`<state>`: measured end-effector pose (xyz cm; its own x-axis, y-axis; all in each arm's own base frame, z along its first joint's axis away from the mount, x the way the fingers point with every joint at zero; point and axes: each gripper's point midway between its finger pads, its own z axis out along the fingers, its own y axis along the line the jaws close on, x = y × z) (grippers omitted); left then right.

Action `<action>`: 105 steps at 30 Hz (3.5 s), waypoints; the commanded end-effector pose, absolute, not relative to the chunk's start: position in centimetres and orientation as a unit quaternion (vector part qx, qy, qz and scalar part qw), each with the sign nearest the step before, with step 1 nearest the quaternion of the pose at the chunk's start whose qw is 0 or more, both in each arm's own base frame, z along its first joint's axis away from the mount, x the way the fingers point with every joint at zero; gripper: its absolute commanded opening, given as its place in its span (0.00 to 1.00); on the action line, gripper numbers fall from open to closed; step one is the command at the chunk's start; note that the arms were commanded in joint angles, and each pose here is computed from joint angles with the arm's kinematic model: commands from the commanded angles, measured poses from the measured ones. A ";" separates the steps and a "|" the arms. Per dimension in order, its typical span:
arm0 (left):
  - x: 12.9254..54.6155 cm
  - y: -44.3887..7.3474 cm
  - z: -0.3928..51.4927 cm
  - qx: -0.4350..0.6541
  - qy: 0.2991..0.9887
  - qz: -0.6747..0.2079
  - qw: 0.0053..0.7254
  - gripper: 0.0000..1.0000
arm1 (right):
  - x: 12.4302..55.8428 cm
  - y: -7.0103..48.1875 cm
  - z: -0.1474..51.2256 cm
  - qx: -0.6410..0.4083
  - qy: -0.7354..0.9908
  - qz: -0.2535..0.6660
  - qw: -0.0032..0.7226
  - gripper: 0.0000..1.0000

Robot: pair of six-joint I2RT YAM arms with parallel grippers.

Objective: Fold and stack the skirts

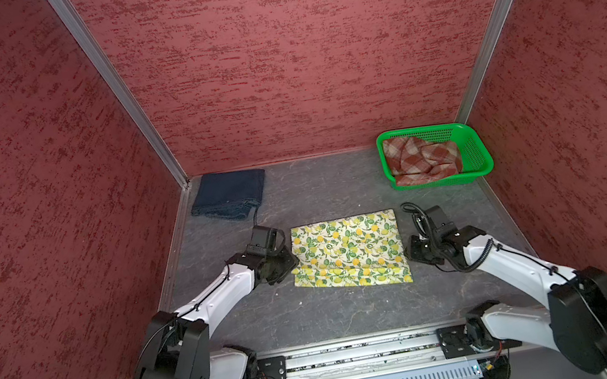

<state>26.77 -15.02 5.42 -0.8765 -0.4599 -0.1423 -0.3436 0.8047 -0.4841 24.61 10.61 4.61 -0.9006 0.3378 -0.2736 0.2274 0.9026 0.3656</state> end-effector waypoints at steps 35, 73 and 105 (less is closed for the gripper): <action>25.4 -10.1 4.5 -0.249 0.948 -0.142 0.136 0.49 | 41.3 20.2 10.6 0.039 0.924 0.223 0.307 0.63; 24.2 -10.8 8.9 -0.233 0.939 -0.150 0.202 0.61 | 40.1 23.8 7.3 0.243 0.913 0.256 0.203 0.46; 24.9 -11.4 9.2 -0.213 0.937 -0.171 0.218 0.63 | 42.0 24.5 3.4 0.285 0.920 0.217 0.158 0.38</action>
<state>24.75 -11.40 9.21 -0.8110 -0.4861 -0.3256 -0.3429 0.8458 -0.4087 41.48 24.85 3.70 -0.8128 0.5598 -0.1610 0.4165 0.7518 0.5112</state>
